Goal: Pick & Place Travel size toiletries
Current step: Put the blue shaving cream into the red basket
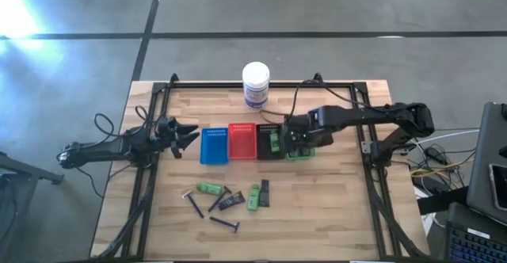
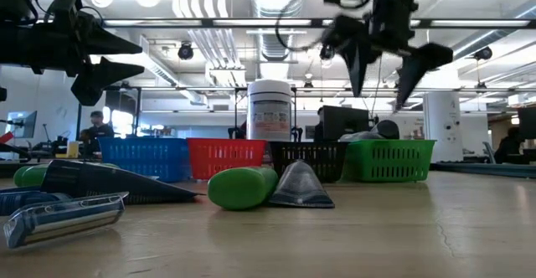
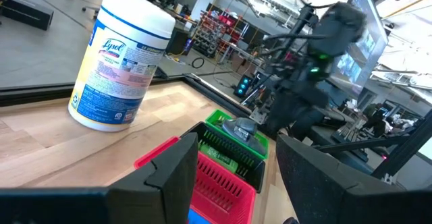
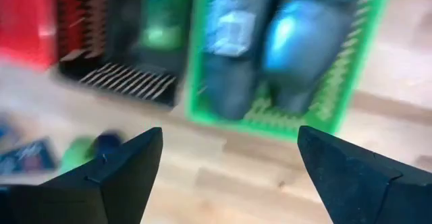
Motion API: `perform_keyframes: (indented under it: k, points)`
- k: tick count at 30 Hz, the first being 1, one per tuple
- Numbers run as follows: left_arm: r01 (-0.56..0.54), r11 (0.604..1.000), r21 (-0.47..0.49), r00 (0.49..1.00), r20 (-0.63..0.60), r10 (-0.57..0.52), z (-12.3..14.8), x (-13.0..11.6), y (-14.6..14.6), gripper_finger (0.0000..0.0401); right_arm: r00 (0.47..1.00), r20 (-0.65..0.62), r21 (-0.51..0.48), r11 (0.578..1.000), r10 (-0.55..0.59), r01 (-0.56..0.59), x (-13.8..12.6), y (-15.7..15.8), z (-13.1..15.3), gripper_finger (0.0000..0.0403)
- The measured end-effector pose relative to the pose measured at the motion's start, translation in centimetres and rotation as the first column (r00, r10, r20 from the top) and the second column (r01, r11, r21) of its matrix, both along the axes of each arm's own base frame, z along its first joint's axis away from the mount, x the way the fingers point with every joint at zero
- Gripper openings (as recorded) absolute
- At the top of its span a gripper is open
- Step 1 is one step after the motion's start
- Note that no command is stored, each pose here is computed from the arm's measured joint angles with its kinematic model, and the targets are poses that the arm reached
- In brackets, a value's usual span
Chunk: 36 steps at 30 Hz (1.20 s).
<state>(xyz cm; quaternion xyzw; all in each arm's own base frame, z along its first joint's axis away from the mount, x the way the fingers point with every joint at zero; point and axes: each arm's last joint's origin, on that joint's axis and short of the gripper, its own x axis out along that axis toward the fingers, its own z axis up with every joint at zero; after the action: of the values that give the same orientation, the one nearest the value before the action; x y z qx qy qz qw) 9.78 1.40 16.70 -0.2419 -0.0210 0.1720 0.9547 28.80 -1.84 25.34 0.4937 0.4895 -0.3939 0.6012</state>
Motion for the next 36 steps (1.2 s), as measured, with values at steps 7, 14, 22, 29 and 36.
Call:
perform_keyframes:
  k: [7, 14, 22, 29, 36]
  points:
    - [0.0, 1.0, 0.0, 1.0, 0.0, 0.0, 0.0, 0.0, 0.0, 0.0207, 0.999, 0.013, 0.058, 0.997, 0.045, -0.046, 2.3, 5.2, 0.2, 0.0324]
    - [0.0, 1.0, 0.0, 1.0, 0.0, 0.0, 0.0, 0.0, 0.0, 0.0207, 0.999, -0.029, 0.112, 0.993, 0.043, -0.039, 6.6, 10.3, -2.0, 0.0313]
    - [0.0, 1.0, 0.0, 1.0, 0.0, 0.0, 0.0, 0.0, 0.0, 0.0207, 0.999, -0.045, 0.114, 0.993, -0.006, 0.011, 11.7, 12.2, -4.6, 0.0327]
    - [0.0, 1.0, 0.0, 1.0, 0.0, 0.0, 0.0, 0.0, 0.0, 0.0207, 0.996, -0.082, 0.081, 0.996, -0.018, 0.024, 14.4, 12.6, -6.8, 0.0338]
    - [0.0, 1.0, 0.0, 1.0, 0.0, 0.0, 0.0, 0.0, 0.0, 0.0207, 0.992, -0.128, 0.064, 0.998, 0.017, -0.009, 14.3, 12.6, -6.2, 0.0316]
